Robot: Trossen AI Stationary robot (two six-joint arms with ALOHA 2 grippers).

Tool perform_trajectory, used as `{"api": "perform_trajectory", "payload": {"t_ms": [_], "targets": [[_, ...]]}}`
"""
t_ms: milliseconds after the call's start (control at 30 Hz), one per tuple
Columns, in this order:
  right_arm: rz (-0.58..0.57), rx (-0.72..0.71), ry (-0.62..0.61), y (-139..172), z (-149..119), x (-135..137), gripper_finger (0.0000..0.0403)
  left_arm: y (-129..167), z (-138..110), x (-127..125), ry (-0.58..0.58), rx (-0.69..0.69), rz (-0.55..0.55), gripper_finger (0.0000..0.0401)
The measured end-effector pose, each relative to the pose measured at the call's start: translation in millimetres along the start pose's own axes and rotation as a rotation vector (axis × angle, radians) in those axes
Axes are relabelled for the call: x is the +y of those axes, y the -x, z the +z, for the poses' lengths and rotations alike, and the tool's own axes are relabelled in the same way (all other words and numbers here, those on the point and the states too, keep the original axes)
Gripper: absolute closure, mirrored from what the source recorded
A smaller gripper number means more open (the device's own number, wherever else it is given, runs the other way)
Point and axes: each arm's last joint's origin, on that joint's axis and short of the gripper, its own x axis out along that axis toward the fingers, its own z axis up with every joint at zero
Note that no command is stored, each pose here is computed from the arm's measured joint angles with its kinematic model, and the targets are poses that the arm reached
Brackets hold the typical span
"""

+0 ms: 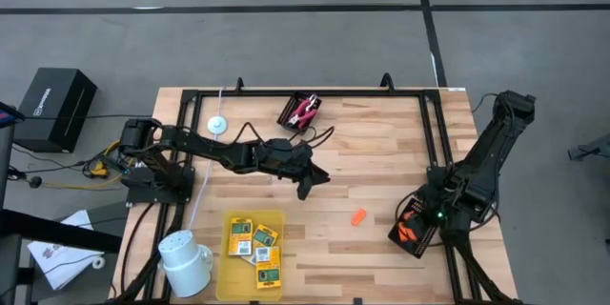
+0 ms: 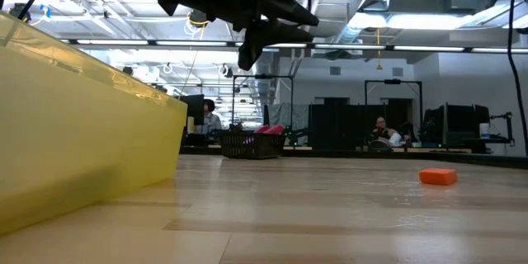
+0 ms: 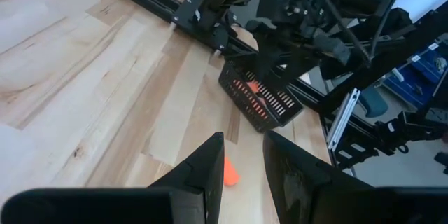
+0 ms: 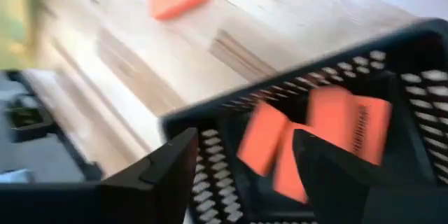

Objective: Pick & Place School Supplies
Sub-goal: Put the orange eraser into the bottom black bin

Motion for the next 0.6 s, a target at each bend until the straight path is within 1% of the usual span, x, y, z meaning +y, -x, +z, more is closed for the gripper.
{"api": "perform_trajectory", "payload": {"t_ms": [100, 167, 233, 267, 333, 400, 433, 500, 600], "targets": [[0.078, -0.058, -0.005, 4.7, 0.7, 9.6, 0.0176, 0.0, 0.4, -0.3, 0.000, -0.005, -0.003, 0.0306], [0.137, -0.116, 0.005, 11.6, 2.9, 19.9, 0.0191, 0.0, 0.5, -0.3, 0.000, -0.006, -0.004, 0.0306], [0.179, -0.167, 0.039, 19.1, 6.4, 30.8, 0.0223, 0.0, 0.9, -0.6, 0.001, -0.010, -0.006, 0.0306], [0.194, -0.187, 0.062, 22.9, 8.6, 36.5, 0.0247, 0.0, 1.0, -0.7, 0.004, -0.011, -0.007, 0.0306], [0.214, -0.240, 0.101, 28.1, 14.3, 48.6, 0.0305, 0.0, 1.1, -0.7, 0.006, -0.011, -0.007, 0.0306], [0.205, -0.283, 0.147, 29.8, 20.6, 57.8, 0.0370, 0.0, 1.2, -0.7, 0.006, -0.012, -0.008, 0.0306], [0.200, -0.297, 0.168, 31.0, 23.9, 61.6, 0.0385, 0.0, 1.3, -0.8, 0.006, -0.013, -0.009, 0.0306], [0.196, -0.312, 0.191, 31.8, 29.5, 68.5, 0.0390, 0.0, 1.4, -0.9, 0.006, -0.015, -0.010, 0.0306], [0.179, -0.286, 0.199, 21.3, 35.2, 74.3, 0.0401, 0.0, 1.6, -1.0, 0.006, -0.017, -0.011, 0.0306]]}}
